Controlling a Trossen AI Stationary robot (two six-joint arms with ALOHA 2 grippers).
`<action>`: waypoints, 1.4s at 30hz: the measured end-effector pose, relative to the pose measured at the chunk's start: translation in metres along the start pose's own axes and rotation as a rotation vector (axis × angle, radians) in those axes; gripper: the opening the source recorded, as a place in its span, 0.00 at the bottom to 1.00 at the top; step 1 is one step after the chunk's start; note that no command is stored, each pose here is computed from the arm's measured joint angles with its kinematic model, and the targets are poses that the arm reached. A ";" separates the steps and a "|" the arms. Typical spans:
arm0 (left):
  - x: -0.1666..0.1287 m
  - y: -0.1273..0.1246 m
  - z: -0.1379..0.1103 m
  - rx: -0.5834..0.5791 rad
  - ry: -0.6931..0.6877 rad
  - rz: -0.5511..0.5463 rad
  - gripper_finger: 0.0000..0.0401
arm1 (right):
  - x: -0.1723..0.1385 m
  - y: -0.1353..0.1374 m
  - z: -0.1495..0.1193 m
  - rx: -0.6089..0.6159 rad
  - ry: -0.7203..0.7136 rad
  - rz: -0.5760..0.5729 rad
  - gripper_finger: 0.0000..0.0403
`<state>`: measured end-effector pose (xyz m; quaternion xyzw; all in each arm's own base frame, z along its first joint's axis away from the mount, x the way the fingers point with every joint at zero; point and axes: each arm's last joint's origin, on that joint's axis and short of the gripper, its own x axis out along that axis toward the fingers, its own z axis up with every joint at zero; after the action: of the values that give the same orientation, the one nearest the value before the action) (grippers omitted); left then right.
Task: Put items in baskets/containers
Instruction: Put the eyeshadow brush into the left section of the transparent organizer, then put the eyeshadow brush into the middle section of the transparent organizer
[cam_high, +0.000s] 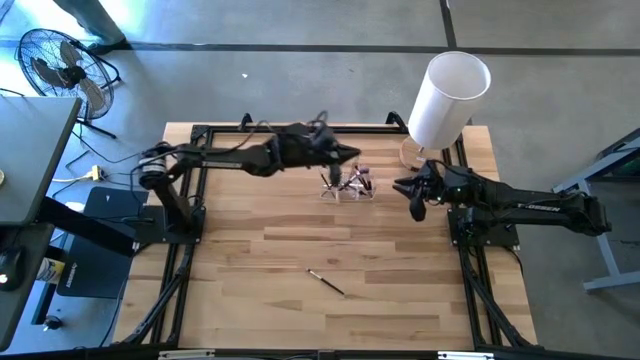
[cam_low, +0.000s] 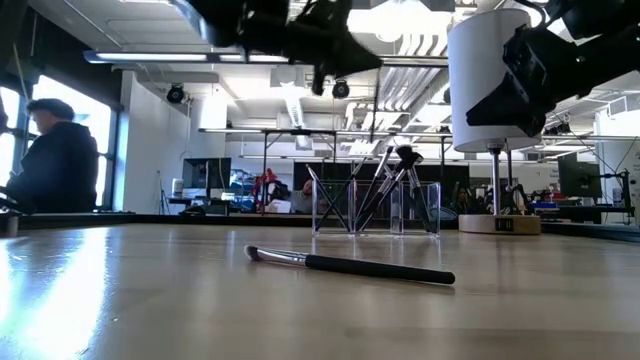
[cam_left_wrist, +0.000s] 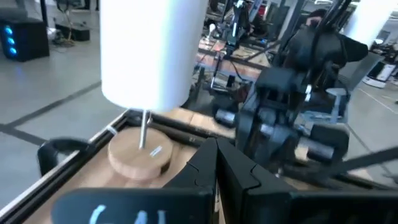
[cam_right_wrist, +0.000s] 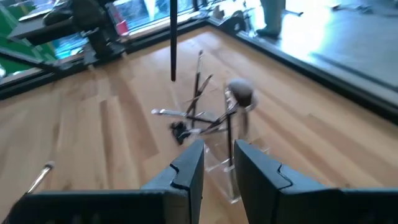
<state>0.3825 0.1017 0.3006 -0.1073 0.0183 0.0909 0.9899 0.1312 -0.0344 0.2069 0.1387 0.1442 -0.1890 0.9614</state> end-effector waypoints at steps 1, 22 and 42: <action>-0.007 0.006 -0.003 0.000 -0.006 -0.013 0.00 | 0.000 0.000 0.001 0.001 -0.011 -0.014 0.21; -0.049 0.055 -0.083 0.038 0.020 0.048 0.00 | -0.001 -0.004 0.008 0.064 -0.114 -0.155 0.21; -0.027 0.008 -0.055 0.043 0.038 0.015 0.36 | 0.000 0.000 0.006 0.058 -0.076 -0.037 0.21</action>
<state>0.3536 0.0927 0.2473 -0.0878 0.0397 0.0957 0.9907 0.1325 -0.0366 0.2128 0.1566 0.1045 -0.2162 0.9580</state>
